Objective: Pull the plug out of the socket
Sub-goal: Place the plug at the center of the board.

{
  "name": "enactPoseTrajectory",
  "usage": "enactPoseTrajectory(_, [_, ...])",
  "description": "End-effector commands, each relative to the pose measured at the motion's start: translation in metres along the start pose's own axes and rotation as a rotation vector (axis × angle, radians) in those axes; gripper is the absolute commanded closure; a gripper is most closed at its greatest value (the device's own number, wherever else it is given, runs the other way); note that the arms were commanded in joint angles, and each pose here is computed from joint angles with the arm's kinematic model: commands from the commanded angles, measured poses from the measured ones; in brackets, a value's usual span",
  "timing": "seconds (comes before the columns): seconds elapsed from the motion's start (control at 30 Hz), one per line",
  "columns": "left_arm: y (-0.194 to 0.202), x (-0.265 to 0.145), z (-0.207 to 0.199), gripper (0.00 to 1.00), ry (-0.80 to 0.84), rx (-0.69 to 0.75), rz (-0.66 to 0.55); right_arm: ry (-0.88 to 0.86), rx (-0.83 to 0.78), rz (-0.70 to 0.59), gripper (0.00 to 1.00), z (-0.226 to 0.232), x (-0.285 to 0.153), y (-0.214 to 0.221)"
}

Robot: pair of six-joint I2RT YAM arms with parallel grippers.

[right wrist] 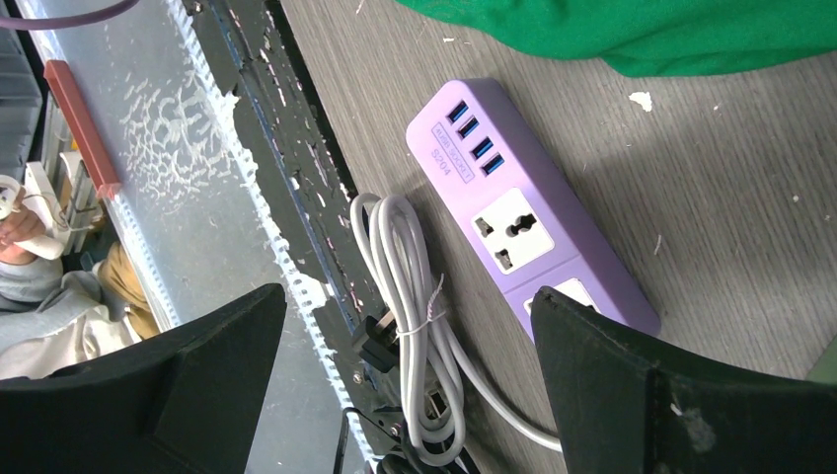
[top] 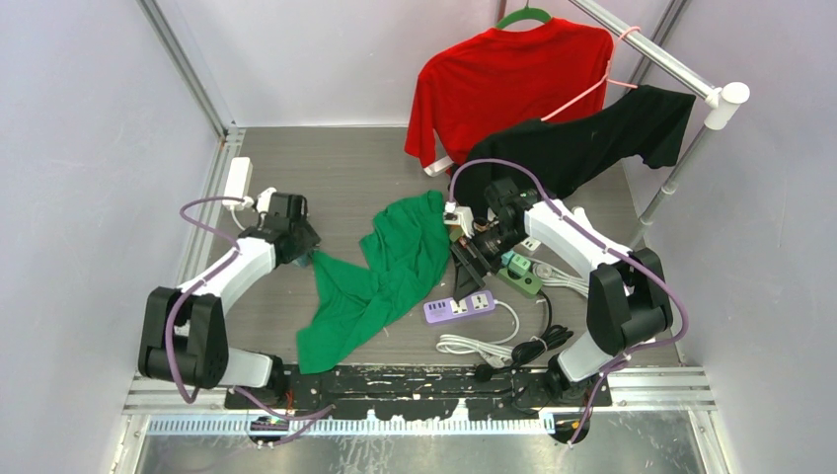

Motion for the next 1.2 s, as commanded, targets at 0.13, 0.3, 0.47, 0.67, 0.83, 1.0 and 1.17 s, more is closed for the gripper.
enactPoseTrajectory(0.13, [-0.032,0.024,-0.011,1.0,-0.027,-0.074,0.021,0.008,-0.016,-0.024,0.0,0.003,-0.004,-0.004])
enactPoseTrajectory(0.3, [-0.037,0.032,-0.009,0.97,-0.079,-0.052,0.02,0.01,-0.018,-0.026,0.0,0.003,-0.005,-0.004])
enactPoseTrajectory(0.47, [-0.038,0.033,-0.002,0.45,-0.125,-0.046,0.009,0.01,-0.021,-0.027,0.01,0.004,-0.005,-0.004])
enactPoseTrajectory(0.67, [-0.04,0.028,-0.002,0.24,-0.125,-0.048,0.005,0.011,-0.025,-0.03,0.0,0.004,-0.006,-0.005])
enactPoseTrajectory(0.83, [-0.041,0.018,-0.005,0.16,-0.095,-0.053,0.014,0.015,-0.029,-0.03,0.0,0.005,-0.006,-0.005])
enactPoseTrajectory(1.0, [-0.042,-0.004,-0.008,0.13,-0.013,-0.065,0.007,0.02,-0.035,-0.031,0.01,0.005,-0.007,-0.004])
enactPoseTrajectory(1.17, [-0.034,-0.034,-0.009,0.09,0.12,-0.074,-0.004,0.019,-0.048,-0.036,0.01,0.006,-0.008,-0.005])
Point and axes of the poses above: each gripper's point midway between its finger pads, its own x axis out along the fingers, its own z axis along the line the jaws close on, y = z × x, the point moved 4 cm from there along -x, back along the fingers, and after that the axes turned 5 degrees about -x, right-handed, at the moved point
